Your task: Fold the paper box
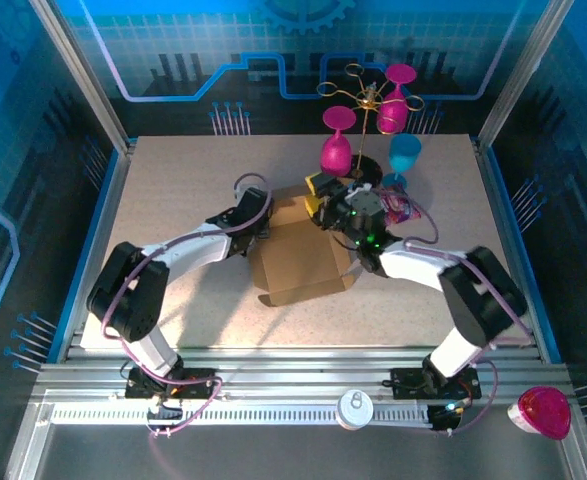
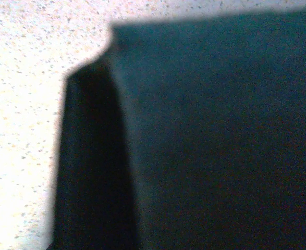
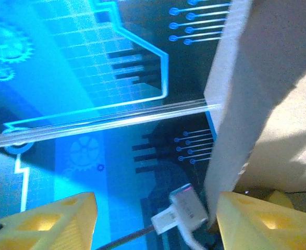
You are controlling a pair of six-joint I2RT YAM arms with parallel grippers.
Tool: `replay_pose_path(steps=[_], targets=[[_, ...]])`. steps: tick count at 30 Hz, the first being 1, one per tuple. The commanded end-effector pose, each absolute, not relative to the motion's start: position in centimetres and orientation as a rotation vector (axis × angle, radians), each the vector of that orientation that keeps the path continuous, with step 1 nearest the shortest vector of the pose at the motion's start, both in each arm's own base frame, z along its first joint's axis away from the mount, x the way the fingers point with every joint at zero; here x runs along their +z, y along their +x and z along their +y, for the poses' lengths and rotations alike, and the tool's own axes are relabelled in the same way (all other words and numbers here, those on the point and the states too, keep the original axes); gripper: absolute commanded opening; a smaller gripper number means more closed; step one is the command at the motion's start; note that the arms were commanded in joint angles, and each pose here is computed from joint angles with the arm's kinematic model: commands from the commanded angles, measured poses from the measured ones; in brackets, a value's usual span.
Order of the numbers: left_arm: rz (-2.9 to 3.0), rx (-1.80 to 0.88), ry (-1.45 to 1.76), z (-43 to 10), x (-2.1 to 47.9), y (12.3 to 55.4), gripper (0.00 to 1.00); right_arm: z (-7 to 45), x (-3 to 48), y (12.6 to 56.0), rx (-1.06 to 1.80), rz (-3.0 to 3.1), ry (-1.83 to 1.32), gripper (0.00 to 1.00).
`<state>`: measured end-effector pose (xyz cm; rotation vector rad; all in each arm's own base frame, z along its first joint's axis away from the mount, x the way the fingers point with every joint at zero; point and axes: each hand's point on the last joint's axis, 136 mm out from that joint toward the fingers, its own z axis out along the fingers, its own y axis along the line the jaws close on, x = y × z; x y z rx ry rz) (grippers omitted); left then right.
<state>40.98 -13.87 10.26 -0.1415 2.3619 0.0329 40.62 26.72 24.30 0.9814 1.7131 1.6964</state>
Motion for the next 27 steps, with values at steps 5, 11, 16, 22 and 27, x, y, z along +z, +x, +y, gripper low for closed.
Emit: replay_pose_path(steps=[5, 11, 16, 22, 27], targets=[[2.43, -0.071, -0.091, -13.3, 14.1, 41.1, 0.0, 18.7, 26.6, 38.1, 1.312, 1.921, 1.052, 0.53], [2.451, -0.158, -0.048, -14.0, 17.2, 40.9, 0.0, 14.3, 28.8, 37.3, 1.055, 2.094, 0.961, 0.42], [2.469, -0.188, 0.019, -14.7, 19.3, 40.7, 0.0, 14.5, 31.2, 38.8, 0.946, 2.174, 0.788, 0.38], [2.442, -0.216, 0.049, -15.2, 21.2, 40.2, 0.0, 17.1, 32.5, 40.5, 0.939, 2.239, 0.633, 0.37], [2.441, -0.21, 0.089, -16.1, 21.7, 39.6, 0.0, 20.2, 32.9, 41.4, 1.014, 2.254, 0.534, 0.35]])
